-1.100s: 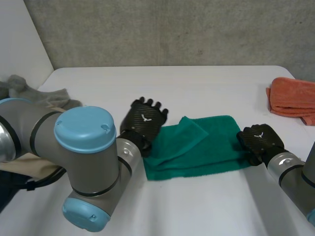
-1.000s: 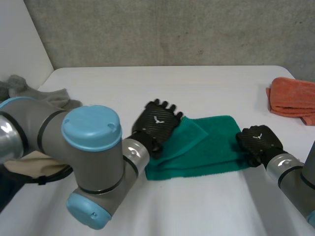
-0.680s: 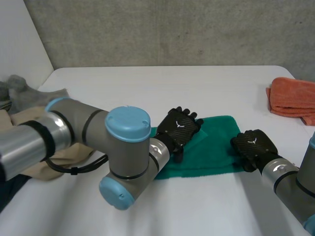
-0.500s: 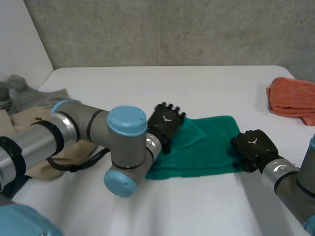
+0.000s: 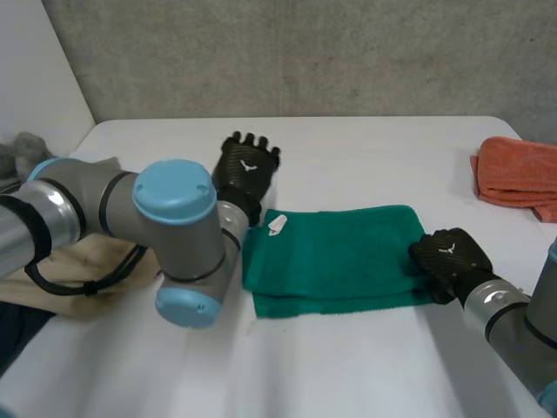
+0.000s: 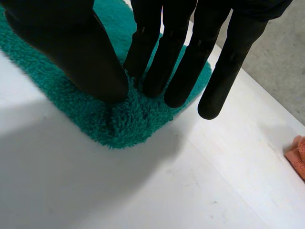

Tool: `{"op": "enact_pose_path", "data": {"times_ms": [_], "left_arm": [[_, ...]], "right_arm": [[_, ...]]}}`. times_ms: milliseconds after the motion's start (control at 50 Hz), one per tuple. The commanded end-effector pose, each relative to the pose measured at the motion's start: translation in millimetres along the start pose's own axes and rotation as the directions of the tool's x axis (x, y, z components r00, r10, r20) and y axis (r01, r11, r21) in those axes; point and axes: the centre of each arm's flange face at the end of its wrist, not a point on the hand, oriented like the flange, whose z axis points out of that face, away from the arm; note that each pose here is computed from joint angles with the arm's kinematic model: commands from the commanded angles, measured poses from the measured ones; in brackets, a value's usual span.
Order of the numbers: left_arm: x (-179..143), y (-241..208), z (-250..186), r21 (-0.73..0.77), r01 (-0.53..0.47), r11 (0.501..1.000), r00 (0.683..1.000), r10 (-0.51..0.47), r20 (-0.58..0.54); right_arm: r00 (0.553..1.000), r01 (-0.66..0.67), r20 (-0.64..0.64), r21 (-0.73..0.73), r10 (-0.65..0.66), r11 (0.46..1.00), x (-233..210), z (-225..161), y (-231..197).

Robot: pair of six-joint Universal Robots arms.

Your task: Fold the laundry.

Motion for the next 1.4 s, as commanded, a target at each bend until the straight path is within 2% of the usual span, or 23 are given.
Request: {"op": "enact_pose_path", "data": {"times_ms": [20, 160, 260, 340, 420, 480, 500, 580, 660, 720, 780, 860, 900, 960, 1040, 1120, 1180, 1260, 1340, 1400], "left_arm": [[-1.3, -15.7, -30.3, -0.008, 0.008, 1.0, 1.0, -0.008, 0.002], [-27.0, -37.5, -58.2, 0.031, 0.058, 0.998, 0.998, -0.058, 0.023], [-52.4, -44.5, -73.2, 0.044, 0.103, 0.994, 0.993, -0.105, 0.061], [-70.2, -45.4, -83.3, 0.052, 0.134, 0.99, 0.987, -0.138, 0.084], [-80.0, -44.1, -90.7, 0.057, 0.161, 0.985, 0.982, -0.166, 0.088], [-82.1, -41.6, -94.9, 0.052, 0.184, 0.982, 0.978, -0.188, 0.089], [-81.4, -40.0, -96.8, 0.047, 0.194, 0.98, 0.976, -0.197, 0.088], [-76.7, -33.4, -101.4, 0.021, 0.223, 0.975, 0.971, -0.224, 0.084], [-66.4, -29.4, -106.6, -0.002, 0.252, 0.968, 0.966, -0.251, 0.064], [-59.1, -26.9, -107.5, -0.017, 0.257, 0.966, 0.965, -0.256, 0.049], [-54.9, -27.1, -107.1, -0.019, 0.256, 0.966, 0.966, -0.255, 0.04], [-51.8, -33.7, -103.4, 0.001, 0.257, 0.966, 0.966, -0.257, 0.031], [-49.1, -40.6, -100.7, 0.02, 0.263, 0.965, 0.964, -0.263, 0.02], [-41.1, -50.7, -100.1, 0.036, 0.272, 0.961, 0.962, -0.272, -0.013], [-27.3, -64.9, -97.2, 0.061, 0.305, 0.95, 0.951, -0.301, -0.072], [-2.2, -73.1, -94.7, 0.038, 0.346, 0.937, 0.927, -0.336, -0.168], [17.5, -67.9, -91.4, -0.039, 0.355, 0.934, 0.909, -0.354, -0.22], [35.2, -50.6, -82.5, -0.17, 0.34, 0.925, 0.897, -0.374, -0.237], [48.3, -24.4, -71.5, -0.313, 0.328, 0.891, 0.886, -0.405, -0.225], [55.9, -5.7, -66.7, -0.395, 0.311, 0.865, 0.884, -0.416, -0.215]], "right_arm": [[0.999, 0.004, -0.039, -0.009, -0.004, 1.0, 11.1, 2.2, -1.0], [0.996, 0.02, -0.084, -0.056, -0.025, 0.998, 21.6, 2.6, 2.8], [0.977, 0.06, -0.196, -0.113, -0.081, 0.992, 43.5, 1.8, 3.5], [0.96, 0.138, -0.236, -0.057, -0.148, 0.989, 49.6, 1.9, -15.6], [0.963, 0.216, -0.187, 0.112, -0.193, 0.97, 16.3, -3.2, -53.7], [0.965, 0.253, -0.13, 0.268, -0.226, 0.93, -23.0, -14.0, -79.2], [0.965, 0.262, -0.082, 0.349, -0.249, 0.9, -47.3, -23.6, -88.3], [0.942, 0.252, 0.072, 0.495, -0.328, 0.831, -107.7, -50.6, -91.1], [0.897, 0.259, 0.201, 0.484, -0.395, 0.836, -148.9, -52.9, -64.4], [0.885, 0.304, 0.214, 0.406, -0.413, 0.862, -152.1, -45.0, -51.6], [0.898, 0.293, 0.211, 0.366, -0.386, 0.883, -145.7, -43.8, -54.4], [0.962, 0.127, 0.178, 0.386, -0.209, 0.914, -112.1, -40.6, -81.7], [0.98, -0.018, 0.188, 0.418, -0.067, 0.908, -90.6, -45.3, -101.8], [0.969, -0.193, 0.223, 0.428, 0.104, 0.883, -63.9, -48.2, -117.9], [0.926, -0.355, 0.256, 0.332, 0.279, 0.874, -39.7, -33.9, -110.0], [0.908, -0.388, 0.249, 0.194, 0.337, 0.901, -27.0, -13.9, -94.6], [0.904, -0.377, 0.253, 0.085, 0.346, 0.922, -22.9, 4.4, -83.7], [0.89, -0.347, 0.297, -0.048, 0.345, 0.937, -23.8, 20.1, -71.5], [0.877, -0.315, 0.344, -0.115, 0.335, 0.942, -26.2, 31.0, -65.2], [0.887, -0.292, 0.335, -0.122, 0.317, 0.949, -26.3, 38.2, -60.4]]}}
